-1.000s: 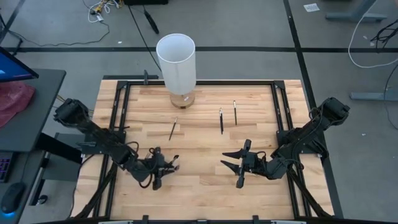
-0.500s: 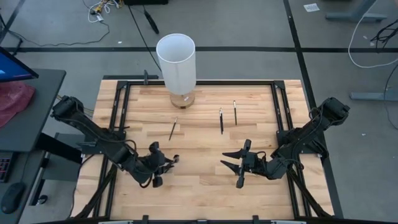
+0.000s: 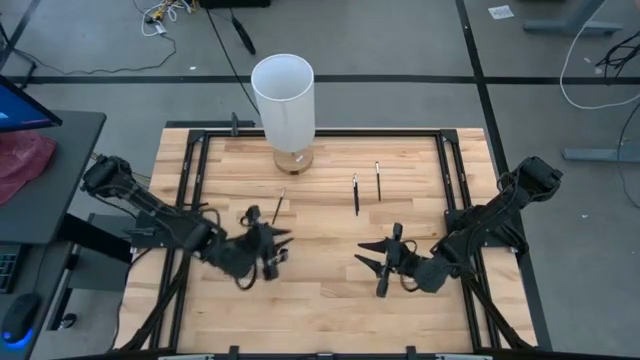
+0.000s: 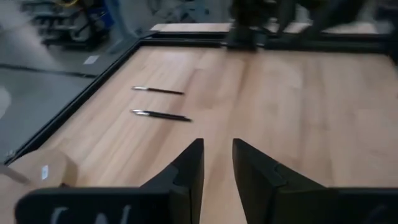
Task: Put items in baskets/containers
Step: Put the liner brush in the transparent organizer
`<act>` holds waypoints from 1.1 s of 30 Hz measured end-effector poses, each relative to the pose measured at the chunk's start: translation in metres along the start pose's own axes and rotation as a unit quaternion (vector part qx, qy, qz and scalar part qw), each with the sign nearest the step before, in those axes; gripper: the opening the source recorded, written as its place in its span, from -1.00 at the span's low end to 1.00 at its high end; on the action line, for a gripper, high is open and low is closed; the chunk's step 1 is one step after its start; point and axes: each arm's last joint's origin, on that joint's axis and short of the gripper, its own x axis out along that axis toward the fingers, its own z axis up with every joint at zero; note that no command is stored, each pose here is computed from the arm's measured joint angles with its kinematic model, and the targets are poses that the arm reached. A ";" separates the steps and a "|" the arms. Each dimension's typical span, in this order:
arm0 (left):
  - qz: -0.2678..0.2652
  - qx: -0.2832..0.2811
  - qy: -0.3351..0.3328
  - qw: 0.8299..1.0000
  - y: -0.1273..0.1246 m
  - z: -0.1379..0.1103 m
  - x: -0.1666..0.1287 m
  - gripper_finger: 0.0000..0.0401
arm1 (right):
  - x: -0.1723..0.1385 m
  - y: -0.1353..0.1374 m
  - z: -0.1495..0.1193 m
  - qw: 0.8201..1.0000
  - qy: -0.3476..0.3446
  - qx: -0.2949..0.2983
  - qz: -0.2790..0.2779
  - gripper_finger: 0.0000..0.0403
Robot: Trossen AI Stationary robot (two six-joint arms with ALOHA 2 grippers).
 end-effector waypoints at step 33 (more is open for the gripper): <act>0.195 -0.195 0.120 0.954 0.120 -0.121 0.100 0.23 | 0.000 -0.020 -0.028 0.991 0.092 0.058 -0.073 -0.31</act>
